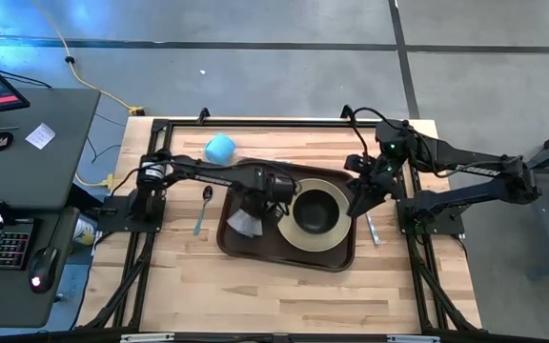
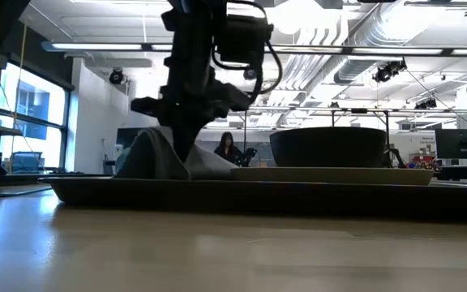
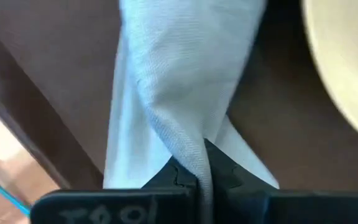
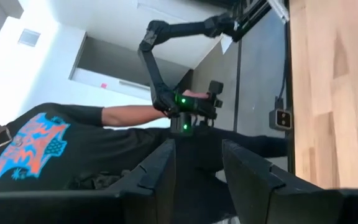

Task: Set up tray
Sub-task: Put the gray napkin on the dark brown serving tray to the left of the brown plate

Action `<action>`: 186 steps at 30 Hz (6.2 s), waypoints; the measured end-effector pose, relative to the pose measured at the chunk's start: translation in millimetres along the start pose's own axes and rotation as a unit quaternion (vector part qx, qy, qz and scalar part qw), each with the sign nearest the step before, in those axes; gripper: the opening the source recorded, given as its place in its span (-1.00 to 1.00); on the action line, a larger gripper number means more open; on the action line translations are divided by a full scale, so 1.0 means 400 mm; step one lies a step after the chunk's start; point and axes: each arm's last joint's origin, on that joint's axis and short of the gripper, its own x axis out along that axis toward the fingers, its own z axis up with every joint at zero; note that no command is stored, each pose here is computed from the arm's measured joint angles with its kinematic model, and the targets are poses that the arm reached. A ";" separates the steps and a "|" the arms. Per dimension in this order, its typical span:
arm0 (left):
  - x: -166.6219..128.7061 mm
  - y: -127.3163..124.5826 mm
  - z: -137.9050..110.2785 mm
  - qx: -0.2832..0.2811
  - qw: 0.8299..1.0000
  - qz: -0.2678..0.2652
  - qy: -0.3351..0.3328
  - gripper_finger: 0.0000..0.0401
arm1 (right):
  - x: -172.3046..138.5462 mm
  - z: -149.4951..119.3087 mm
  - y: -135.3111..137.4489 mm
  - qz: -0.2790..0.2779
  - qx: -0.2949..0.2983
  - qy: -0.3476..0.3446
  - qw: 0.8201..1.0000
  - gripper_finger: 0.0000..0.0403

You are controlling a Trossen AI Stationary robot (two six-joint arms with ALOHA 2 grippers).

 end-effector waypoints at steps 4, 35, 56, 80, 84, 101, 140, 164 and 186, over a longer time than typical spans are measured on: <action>-0.014 0.016 0.003 0.011 1.000 0.006 0.008 -0.85 | -0.001 -0.001 0.000 0.005 0.002 0.008 1.000 -0.39; 0.061 -0.058 -0.059 -0.039 0.998 -0.041 -0.005 -0.69 | 0.021 -0.015 0.004 0.003 -0.004 0.024 1.000 -0.39; -0.065 0.010 -0.035 0.005 0.996 -0.080 -0.025 0.01 | 0.021 -0.012 0.002 -0.013 -0.018 0.004 1.000 -0.39; -0.012 0.018 0.001 0.245 0.965 0.030 -0.086 -0.30 | 0.019 0.005 -0.012 -0.094 0.028 -0.109 0.989 -0.39; 0.018 0.010 0.006 0.270 0.959 0.041 -0.076 -0.36 | 0.019 0.005 -0.014 -0.102 0.043 -0.120 0.987 -0.39; 0.119 0.120 0.019 0.294 0.947 0.130 0.006 -0.52 | 0.014 0.007 -0.027 -0.152 0.062 -0.171 0.971 -0.39; 0.091 0.179 -0.044 0.296 0.929 0.215 0.049 -0.53 | 0.001 -0.022 -0.075 -0.295 0.039 -0.167 0.940 -0.39; -0.083 0.047 -0.173 0.360 0.920 -0.136 -0.075 -0.53 | 0.002 0.021 -0.081 -0.328 -0.015 -0.246 0.912 -0.39; 0.103 0.017 -0.243 0.273 0.940 -0.141 -0.151 -0.53 | 0.045 0.096 -0.129 -0.268 -0.061 -0.222 0.936 -0.39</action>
